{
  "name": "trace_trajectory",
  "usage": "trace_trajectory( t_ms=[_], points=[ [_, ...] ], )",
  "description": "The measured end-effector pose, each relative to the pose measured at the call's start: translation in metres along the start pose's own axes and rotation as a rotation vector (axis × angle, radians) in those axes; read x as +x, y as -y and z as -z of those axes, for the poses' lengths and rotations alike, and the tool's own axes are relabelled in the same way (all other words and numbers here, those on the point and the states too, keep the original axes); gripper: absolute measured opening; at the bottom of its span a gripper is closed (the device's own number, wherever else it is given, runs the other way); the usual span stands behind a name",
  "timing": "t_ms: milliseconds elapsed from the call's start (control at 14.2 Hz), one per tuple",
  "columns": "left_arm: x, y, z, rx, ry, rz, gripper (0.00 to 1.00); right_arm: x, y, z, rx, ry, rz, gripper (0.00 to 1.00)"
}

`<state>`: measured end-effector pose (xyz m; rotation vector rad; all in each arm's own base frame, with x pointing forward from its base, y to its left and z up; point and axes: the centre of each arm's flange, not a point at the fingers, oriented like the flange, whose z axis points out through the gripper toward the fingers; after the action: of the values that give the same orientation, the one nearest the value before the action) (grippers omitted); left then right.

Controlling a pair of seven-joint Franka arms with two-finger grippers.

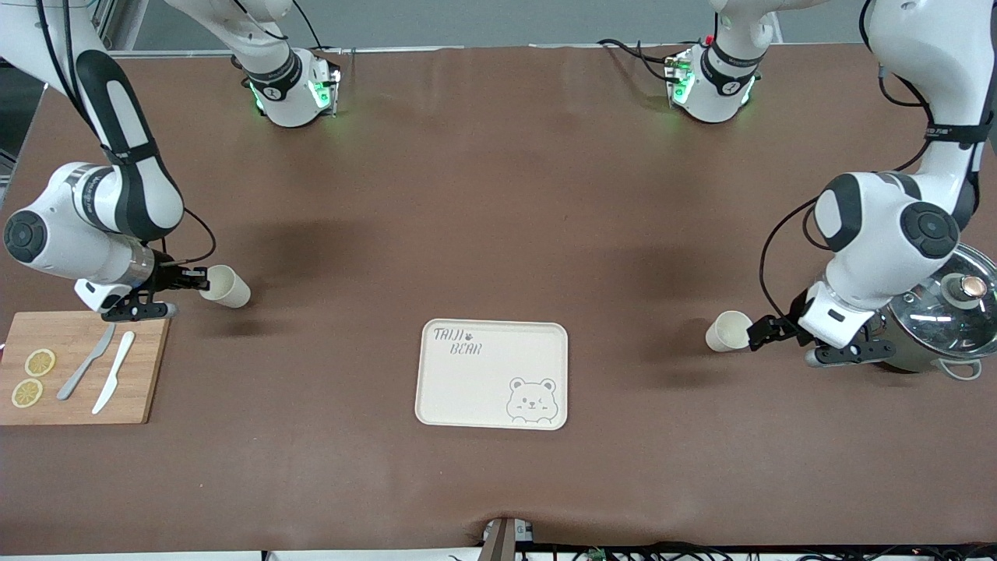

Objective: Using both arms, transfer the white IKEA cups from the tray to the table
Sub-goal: 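Carry the cup toward the board while the left gripper sets its cup down, then set the cup down beside the board and open the right gripper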

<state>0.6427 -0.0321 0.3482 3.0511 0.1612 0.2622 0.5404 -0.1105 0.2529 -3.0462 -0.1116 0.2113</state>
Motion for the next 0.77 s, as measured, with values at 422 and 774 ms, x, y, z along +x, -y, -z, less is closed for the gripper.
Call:
trace_trajectory(
  t_ms=[422, 774],
  points=[
    [0.027, -0.005, 0.067, 0.011, 0.058, -0.001, 1.00, -0.008, -0.003, -0.018, -0.022, 0.010, 0.014, 0.02],
    [0.040, 0.003, 0.112, 0.042, 0.069, -0.006, 1.00, -0.007, -0.001, -0.019, -0.022, 0.009, 0.018, 0.48]
  ],
)
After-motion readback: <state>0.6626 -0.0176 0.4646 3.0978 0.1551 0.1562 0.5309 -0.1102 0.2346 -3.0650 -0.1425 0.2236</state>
